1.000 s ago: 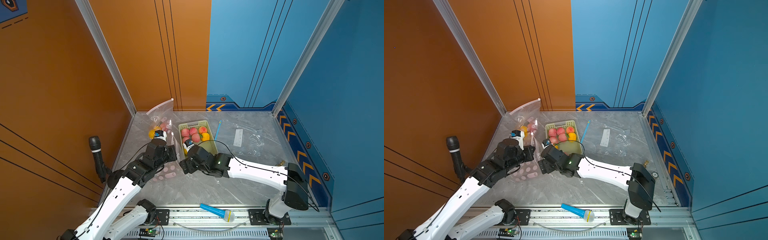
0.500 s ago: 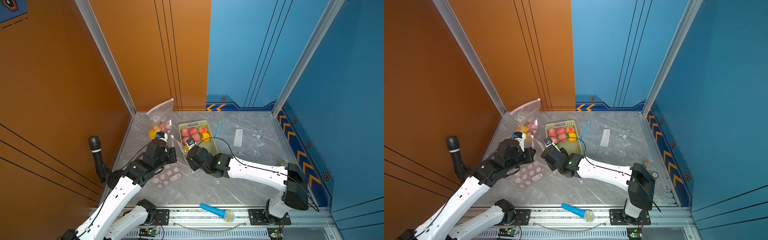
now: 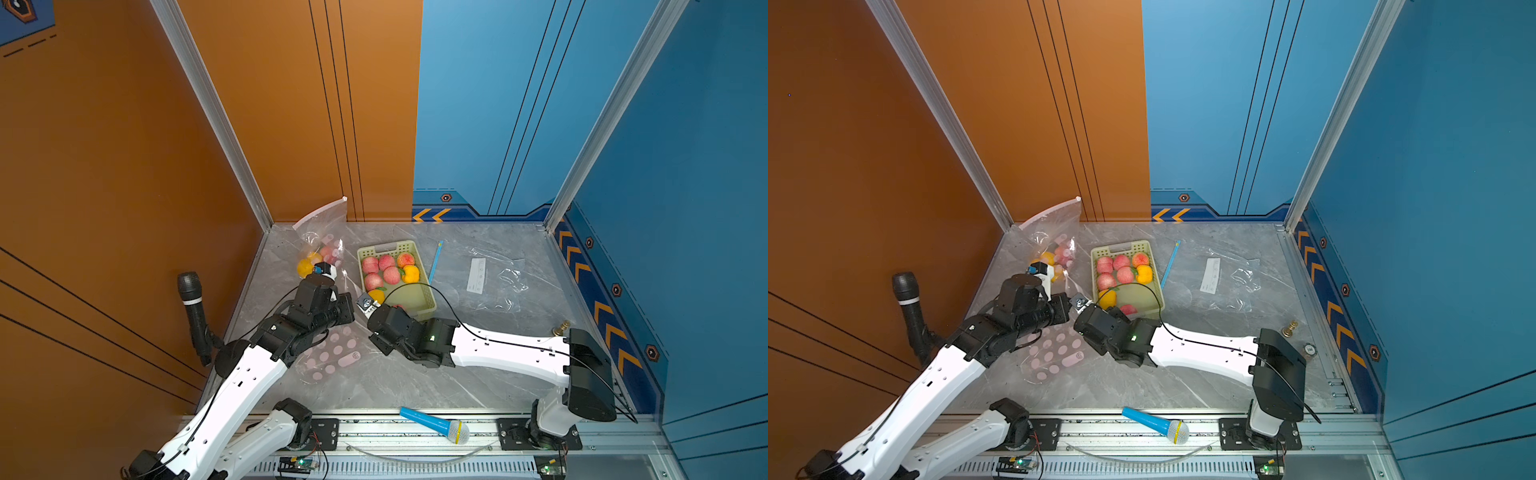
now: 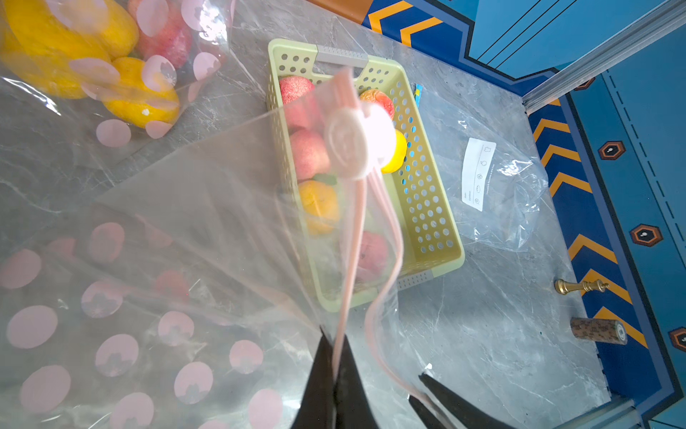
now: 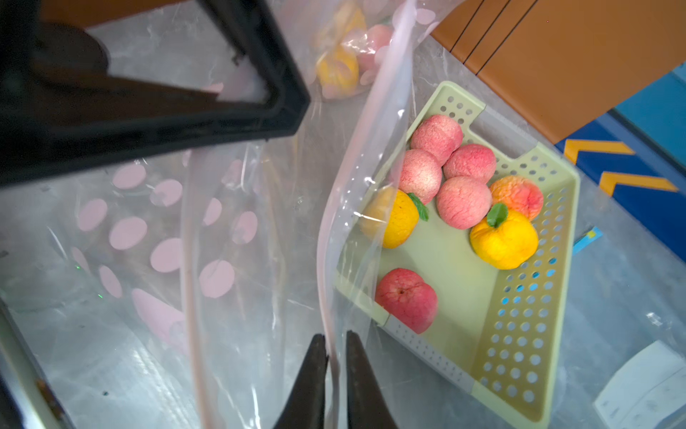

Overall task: Place the peach in a zip-top bag and seal the zipper
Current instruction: Move the basket to the center of the board.

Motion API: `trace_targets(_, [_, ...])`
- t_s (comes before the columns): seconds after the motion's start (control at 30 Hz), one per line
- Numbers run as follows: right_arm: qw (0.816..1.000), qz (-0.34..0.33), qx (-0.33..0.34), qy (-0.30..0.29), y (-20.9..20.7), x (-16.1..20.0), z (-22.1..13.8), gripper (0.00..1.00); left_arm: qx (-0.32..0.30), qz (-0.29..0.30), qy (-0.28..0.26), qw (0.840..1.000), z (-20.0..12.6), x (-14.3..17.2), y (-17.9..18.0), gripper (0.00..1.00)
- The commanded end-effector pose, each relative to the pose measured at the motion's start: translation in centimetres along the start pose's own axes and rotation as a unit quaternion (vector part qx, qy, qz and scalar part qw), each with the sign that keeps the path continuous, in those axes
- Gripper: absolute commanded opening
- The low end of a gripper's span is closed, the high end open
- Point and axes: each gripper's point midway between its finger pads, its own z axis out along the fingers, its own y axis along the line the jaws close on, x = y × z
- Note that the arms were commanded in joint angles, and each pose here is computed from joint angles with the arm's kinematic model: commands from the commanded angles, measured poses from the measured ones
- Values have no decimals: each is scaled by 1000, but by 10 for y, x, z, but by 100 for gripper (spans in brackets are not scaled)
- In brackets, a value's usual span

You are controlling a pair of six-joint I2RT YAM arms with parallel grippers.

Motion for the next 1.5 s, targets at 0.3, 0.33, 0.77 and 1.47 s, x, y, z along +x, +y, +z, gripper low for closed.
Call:
trace_targets(0.3, [972, 222, -43, -58, -39, -9, 1, 0, 10, 6, 20, 1000, 4, 13, 7, 0])
trace_targets(0.33, [962, 254, -70, -77, -41, -15, -1, 0, 8, 8, 24, 1000, 5, 16, 8, 0])
trace_targets(0.77, [851, 403, -283, -182, -56, -25, -25, 0, -32, 14, 48, 998, 25, 32, 36, 0])
trace_targets(1.47, [963, 221, -152, 8, -20, -14, 11, 75, 12, 31, 54, 998, 21, 17, 10, 0])
